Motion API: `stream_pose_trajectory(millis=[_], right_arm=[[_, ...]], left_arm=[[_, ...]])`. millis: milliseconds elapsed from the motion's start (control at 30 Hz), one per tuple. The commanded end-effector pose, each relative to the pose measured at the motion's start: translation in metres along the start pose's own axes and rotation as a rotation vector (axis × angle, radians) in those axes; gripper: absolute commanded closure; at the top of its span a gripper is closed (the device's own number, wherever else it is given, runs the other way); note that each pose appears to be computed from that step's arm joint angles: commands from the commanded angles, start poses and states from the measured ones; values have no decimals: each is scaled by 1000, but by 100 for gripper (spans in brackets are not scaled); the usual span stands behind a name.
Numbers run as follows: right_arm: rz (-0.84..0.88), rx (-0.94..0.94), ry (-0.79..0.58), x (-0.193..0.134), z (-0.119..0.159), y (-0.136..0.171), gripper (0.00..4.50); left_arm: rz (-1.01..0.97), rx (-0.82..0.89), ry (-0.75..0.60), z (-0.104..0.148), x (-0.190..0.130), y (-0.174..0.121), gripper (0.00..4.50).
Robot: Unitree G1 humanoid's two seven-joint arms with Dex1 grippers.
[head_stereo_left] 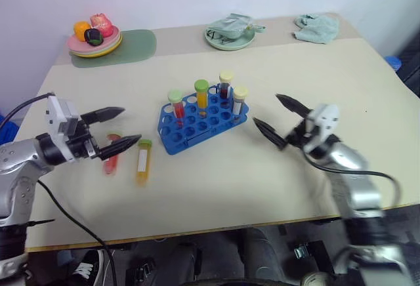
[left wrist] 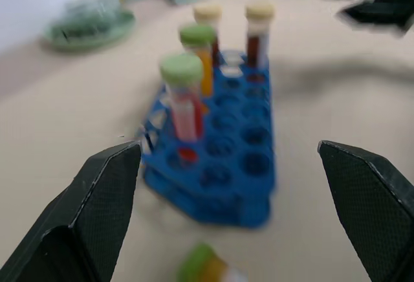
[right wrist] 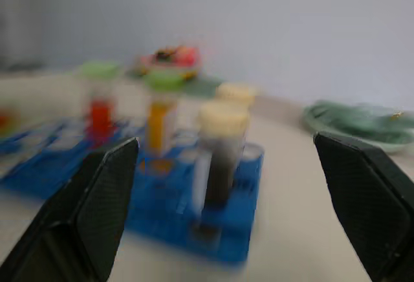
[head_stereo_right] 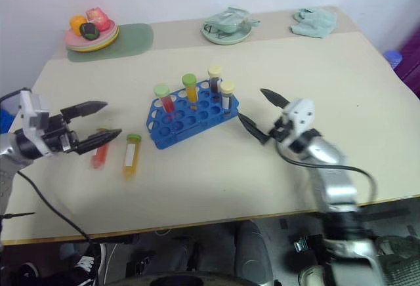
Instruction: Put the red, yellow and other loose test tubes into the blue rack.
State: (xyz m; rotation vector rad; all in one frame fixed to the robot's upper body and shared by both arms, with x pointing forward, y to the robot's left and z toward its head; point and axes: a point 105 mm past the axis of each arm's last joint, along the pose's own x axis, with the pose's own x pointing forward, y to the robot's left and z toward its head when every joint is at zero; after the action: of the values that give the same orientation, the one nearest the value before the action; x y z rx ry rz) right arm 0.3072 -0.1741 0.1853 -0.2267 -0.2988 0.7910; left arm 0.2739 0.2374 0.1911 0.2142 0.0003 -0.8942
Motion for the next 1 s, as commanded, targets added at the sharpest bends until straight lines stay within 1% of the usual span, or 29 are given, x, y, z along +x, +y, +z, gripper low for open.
stream_pose_trajectory(millis=[33, 67, 133, 167, 200, 233, 267, 300, 333, 433, 467, 533, 700, 767, 833, 867, 933, 1000], right_arm=[[149, -10, -47, -4, 47, 5, 8], [188, -10, -40, -6, 57, 5, 8], [261, 7, -28, -7, 71, 8, 8], [302, 15, -22, -7, 77, 10, 8], [353, 31, -14, -8, 82, 14, 8], [398, 35, 0, -8, 86, 17, 8], [448, 30, 14, -9, 89, 21, 8], [488, 34, 25, -9, 90, 25, 8], [519, 33, 37, -9, 91, 27, 8], [595, 43, 69, -11, 90, 33, 8], [611, 38, 74, -11, 89, 34, 8], [629, 58, 79, -12, 88, 35, 8], [659, 73, 89, -13, 85, 39, 8], [665, 71, 89, -13, 84, 41, 8], [667, 70, 90, -12, 85, 41, 8], [667, 67, 91, -11, 85, 42, 8], [677, 68, 96, -12, 85, 44, 8], [680, 65, 100, -12, 86, 45, 8]], left_arm=[[41, 30, 51, 12, -6, -3, 0], [52, 49, 73, 12, -4, -7, 0], [81, 24, 132, 10, 0, -15, 0], [93, 31, 137, 11, 4, -20, 0], [135, 6, 166, 10, 6, -23, 0], [193, 3, 213, 8, 8, -23, 0], [224, 13, 219, 10, 11, -26, 0], [230, -16, 221, 11, 14, -31, 0], [243, -51, 259, 7, 15, -34, 0], [286, -40, 331, 5, 16, -43, 0], [295, -33, 362, 3, 16, -45, 0], [392, -28, 438, -4, 13, -40, 0], [528, -115, 536, -18, 15, -34, 0], [531, -148, 554, -21, 20, -35, 0], [531, -260, 547, -31, 27, -34, 0], [531, -289, 561, -36, 29, -33, 0], [491, -296, 595, -41, 34, -36, 0], [497, -320, 618, -47, 36, -35, 0]])
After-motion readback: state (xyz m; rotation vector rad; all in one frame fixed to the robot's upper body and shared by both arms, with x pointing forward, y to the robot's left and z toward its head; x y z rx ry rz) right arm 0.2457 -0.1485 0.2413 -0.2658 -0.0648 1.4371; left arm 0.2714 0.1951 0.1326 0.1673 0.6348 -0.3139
